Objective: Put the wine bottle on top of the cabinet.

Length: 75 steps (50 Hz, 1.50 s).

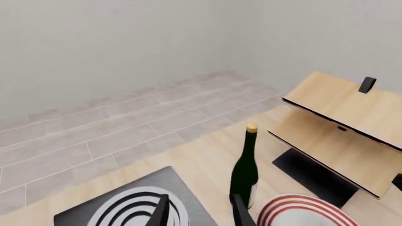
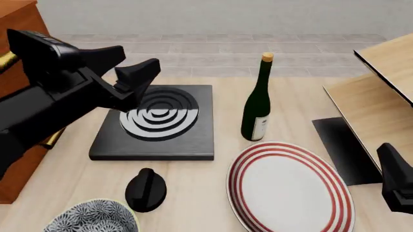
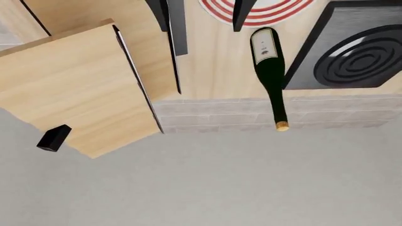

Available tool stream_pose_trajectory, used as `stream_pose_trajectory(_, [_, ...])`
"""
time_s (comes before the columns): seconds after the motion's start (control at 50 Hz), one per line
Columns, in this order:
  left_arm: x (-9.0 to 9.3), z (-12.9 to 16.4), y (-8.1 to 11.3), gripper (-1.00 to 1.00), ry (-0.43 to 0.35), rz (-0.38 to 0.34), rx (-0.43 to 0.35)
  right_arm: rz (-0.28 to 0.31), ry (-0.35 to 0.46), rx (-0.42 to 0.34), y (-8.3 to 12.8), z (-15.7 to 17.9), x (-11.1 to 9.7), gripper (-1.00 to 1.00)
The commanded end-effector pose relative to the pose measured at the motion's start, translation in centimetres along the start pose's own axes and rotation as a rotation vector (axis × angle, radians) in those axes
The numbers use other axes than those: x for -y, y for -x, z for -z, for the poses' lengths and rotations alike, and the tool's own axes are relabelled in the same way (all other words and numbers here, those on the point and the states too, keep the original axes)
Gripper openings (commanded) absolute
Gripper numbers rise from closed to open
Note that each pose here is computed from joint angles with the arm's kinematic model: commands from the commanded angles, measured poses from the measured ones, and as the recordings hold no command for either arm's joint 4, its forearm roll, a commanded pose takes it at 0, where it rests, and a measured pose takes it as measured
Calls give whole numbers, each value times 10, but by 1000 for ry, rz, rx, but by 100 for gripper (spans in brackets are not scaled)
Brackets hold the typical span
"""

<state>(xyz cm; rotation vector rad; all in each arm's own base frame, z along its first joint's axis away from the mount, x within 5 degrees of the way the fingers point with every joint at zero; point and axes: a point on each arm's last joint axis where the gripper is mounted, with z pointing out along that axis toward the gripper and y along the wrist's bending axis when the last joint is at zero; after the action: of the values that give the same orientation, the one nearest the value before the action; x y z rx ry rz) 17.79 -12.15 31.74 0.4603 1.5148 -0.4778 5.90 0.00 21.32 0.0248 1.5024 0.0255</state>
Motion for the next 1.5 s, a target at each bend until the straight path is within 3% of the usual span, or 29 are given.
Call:
stream_pose_trajectory(0.02, [7, -18, -1, 100, -32, 7, -19, 0, 0, 0, 0, 0, 0, 100])
stream_pose_trajectory(0.74, [32, -73, 8, 100, -112, -54, -67, 3, 6, -11, 0, -2, 0, 100])
stream_pose_trajectory(0.84, [38, -78, 3, 100, -131, -56, -80, 3, 5, -13, -1, -3, 0, 100])
stream_pose_trajectory(1.18, [50, -94, 6, 100, -158, 15, -108, -1, 4, -18, -1, -4, 0, 100])
stream_pose_trajectory(1.5, [59, -111, -3, 100, -174, 18, -139, -2, 5, -19, -1, -4, 0, 100])
